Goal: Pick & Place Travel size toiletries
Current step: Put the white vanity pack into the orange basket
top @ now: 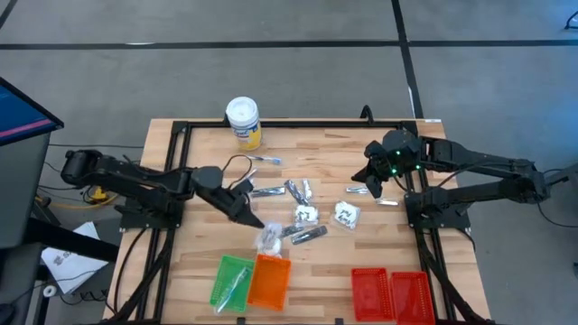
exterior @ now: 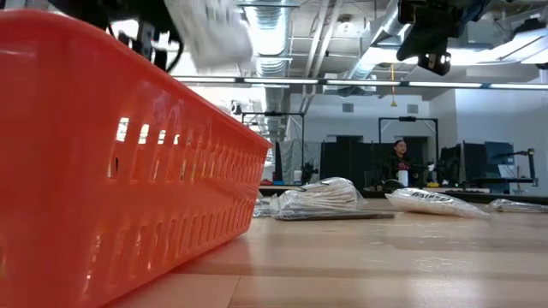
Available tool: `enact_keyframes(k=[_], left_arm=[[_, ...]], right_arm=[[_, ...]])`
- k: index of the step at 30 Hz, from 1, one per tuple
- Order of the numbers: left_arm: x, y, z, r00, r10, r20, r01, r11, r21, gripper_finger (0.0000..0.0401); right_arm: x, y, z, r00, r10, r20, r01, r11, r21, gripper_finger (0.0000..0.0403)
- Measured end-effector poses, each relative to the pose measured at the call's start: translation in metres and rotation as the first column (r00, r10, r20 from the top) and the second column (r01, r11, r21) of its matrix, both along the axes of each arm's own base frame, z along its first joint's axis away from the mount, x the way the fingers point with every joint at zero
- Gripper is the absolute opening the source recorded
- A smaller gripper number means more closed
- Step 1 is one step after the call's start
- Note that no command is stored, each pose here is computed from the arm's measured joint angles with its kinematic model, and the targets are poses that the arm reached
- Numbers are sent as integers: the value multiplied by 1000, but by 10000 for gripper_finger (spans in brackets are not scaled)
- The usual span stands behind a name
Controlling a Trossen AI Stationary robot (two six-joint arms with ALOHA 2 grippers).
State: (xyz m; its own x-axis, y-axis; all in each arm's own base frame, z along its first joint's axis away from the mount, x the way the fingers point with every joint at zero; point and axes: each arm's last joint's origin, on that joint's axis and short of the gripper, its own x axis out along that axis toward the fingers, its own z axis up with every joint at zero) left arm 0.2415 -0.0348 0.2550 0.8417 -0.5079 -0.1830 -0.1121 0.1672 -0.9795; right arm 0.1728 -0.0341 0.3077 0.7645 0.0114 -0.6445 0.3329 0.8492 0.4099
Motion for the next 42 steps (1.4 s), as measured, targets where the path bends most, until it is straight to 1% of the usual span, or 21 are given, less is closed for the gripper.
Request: enact_keyframes(k=[2,5,7,10,15,20,23,27,31,34,39,42], left_arm=[[4,-6,10,999,-25,27,25,1000,-3,0],[10,-16,20,997,-74,35,74,997,-9,0],[15,-22,21,994,-108,-15,108,994,-15,0],[26,-34,18,981,-167,-98,165,986,-32,0],[43,-56,5,935,-296,-196,284,955,-91,0],[58,-70,-7,896,-368,-249,346,930,-126,0],[65,-74,-12,894,-348,-281,322,937,-136,0],[66,-82,-11,921,-247,-302,220,968,-120,0],[64,-88,-12,932,-192,-308,170,981,-97,0],[64,-90,-14,936,-128,-329,105,991,-85,0],[62,-94,-16,931,-13,-365,-15,997,-76,0],[59,-96,-20,905,2,-426,-37,996,-75,0]], right_arm=[[0,0,0,1000,0,0,0,1000,0,0],[0,0,1,1000,0,8,0,1000,-2,0],[1,0,1,1000,-1,10,1,1000,-2,0],[1,0,1,1000,-1,11,1,1000,-1,0],[1,0,1,1000,-1,11,1,1000,-1,0],[1,0,1,1000,1,12,-1,1000,-4,0],[2,0,2,1000,1,26,0,1000,-7,0],[2,0,3,999,3,39,-3,1000,-9,0],[3,1,3,999,11,38,-11,1000,-9,0],[3,1,3,999,10,40,-10,1000,-10,0],[3,1,3,999,11,38,-10,1000,-9,0],[3,1,3,999,11,42,-10,1000,-10,0]])
